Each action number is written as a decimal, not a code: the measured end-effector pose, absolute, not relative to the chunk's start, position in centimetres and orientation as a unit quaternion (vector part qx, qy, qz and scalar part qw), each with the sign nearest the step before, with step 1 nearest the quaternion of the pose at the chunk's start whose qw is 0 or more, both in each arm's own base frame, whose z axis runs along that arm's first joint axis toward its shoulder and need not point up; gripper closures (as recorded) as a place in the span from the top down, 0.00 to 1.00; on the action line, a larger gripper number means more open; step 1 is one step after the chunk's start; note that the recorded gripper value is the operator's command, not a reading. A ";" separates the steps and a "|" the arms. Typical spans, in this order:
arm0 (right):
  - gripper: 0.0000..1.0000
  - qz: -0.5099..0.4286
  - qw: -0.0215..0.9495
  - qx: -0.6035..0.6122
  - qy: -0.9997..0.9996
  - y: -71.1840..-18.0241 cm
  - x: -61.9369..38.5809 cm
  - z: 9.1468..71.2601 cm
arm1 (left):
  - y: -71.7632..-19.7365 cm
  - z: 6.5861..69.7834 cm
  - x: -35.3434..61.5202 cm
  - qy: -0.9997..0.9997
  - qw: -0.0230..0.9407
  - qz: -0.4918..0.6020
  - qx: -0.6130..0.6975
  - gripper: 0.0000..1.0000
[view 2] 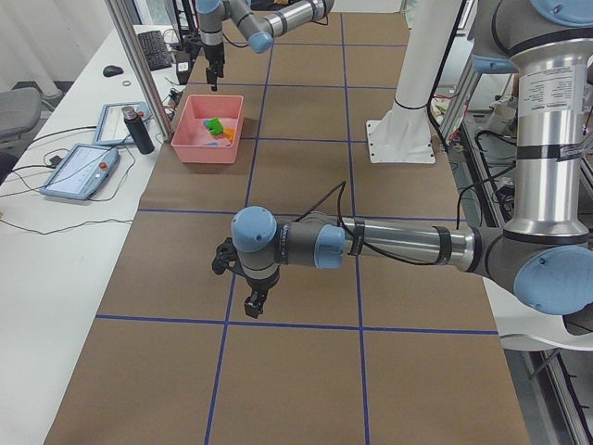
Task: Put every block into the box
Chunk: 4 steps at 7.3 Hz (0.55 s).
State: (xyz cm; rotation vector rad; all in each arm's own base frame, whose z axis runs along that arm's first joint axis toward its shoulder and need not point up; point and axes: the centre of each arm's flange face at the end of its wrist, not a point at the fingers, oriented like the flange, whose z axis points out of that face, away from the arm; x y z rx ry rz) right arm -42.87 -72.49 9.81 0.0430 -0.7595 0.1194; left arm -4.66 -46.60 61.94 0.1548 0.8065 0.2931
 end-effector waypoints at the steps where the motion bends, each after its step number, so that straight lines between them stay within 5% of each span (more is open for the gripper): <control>1: 1.00 0.040 0.928 0.021 -0.369 -72.5 -38.9 11.8 | -46.6 62.1 -5.0 0.387 0.910 0.131 0.068 1.00; 4: 1.00 0.002 0.931 0.030 -0.364 -74.1 -26.1 21.0 | -44.9 63.7 -6.3 0.385 0.918 0.095 0.017 1.00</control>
